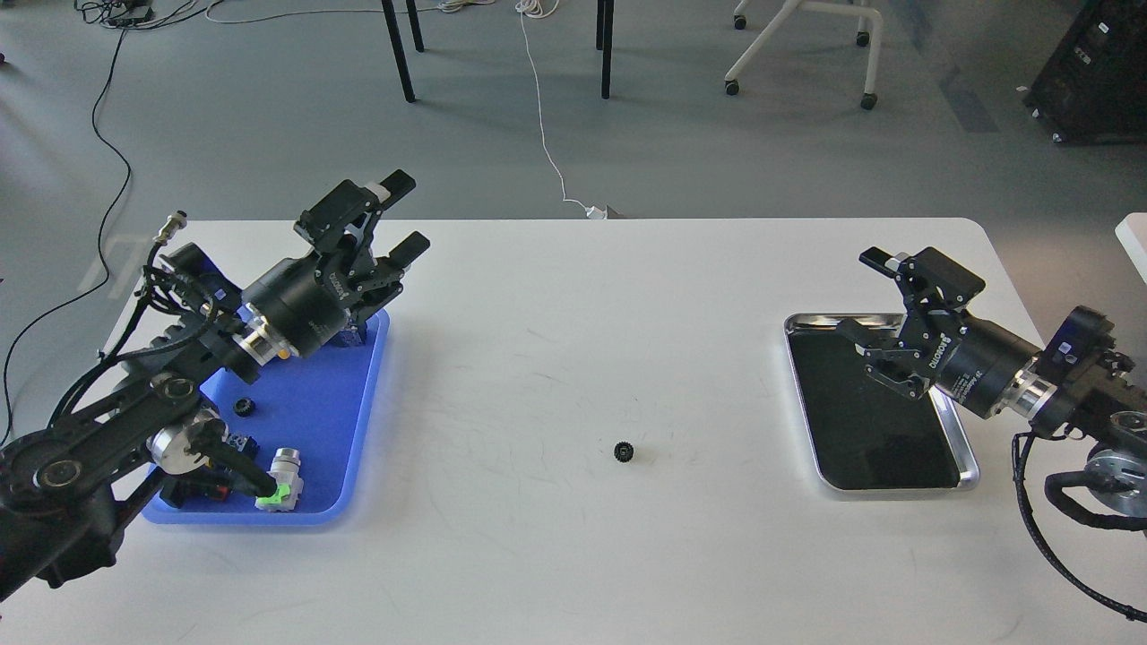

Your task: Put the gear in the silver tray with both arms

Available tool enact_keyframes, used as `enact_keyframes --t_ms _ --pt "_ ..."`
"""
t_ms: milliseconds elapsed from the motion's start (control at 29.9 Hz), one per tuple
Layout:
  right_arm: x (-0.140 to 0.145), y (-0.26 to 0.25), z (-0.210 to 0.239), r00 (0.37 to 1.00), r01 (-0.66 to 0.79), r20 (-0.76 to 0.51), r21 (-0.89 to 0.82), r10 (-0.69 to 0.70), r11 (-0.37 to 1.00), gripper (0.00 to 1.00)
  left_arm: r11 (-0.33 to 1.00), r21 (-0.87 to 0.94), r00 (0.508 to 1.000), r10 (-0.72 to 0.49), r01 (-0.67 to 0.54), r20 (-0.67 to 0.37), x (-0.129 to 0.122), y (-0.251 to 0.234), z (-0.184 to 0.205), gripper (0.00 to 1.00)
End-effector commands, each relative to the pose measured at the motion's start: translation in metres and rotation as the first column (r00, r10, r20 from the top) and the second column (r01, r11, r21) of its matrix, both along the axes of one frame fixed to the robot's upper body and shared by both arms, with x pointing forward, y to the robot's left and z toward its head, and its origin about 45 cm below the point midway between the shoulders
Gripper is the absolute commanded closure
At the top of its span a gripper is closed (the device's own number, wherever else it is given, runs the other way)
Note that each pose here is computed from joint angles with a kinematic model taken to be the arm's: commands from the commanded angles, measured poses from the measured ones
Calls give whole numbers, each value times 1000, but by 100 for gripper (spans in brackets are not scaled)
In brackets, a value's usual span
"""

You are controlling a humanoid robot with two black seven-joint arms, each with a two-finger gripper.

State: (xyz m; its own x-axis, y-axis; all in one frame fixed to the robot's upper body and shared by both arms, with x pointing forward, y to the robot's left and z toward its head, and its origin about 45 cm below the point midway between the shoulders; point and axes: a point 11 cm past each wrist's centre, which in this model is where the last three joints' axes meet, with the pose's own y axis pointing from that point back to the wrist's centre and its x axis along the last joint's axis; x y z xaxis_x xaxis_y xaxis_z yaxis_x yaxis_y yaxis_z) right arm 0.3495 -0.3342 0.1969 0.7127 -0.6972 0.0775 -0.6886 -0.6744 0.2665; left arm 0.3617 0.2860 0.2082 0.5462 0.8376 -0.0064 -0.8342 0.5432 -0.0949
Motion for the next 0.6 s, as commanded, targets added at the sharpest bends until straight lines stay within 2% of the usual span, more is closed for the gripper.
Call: enact_keyframes --t_ms 0,100,234,402,569 --pt "12 27 22 973 -214 41 -216 228 953 1 997 -55 998 58 -59 -20 -9 16 -8 2" --pt "15 52 35 912 -369 30 -378 410 849 1 985 -145 996 83 -88 -41 -15 25 -10 2" --pt "16 99 41 737 -555 -40 -604 675 571 1 969 -226 994 85 -97 -63 -19 30 -11 2" --pt "18 150 37 511 -567 -95 -784 854 252 1 955 -269 992 108 -120 -61 -17 33 -7 2" --pt "11 191 18 375 -553 -134 -826 917 106 1 949 -288 991 119 -129 -54 -16 34 -4 2"
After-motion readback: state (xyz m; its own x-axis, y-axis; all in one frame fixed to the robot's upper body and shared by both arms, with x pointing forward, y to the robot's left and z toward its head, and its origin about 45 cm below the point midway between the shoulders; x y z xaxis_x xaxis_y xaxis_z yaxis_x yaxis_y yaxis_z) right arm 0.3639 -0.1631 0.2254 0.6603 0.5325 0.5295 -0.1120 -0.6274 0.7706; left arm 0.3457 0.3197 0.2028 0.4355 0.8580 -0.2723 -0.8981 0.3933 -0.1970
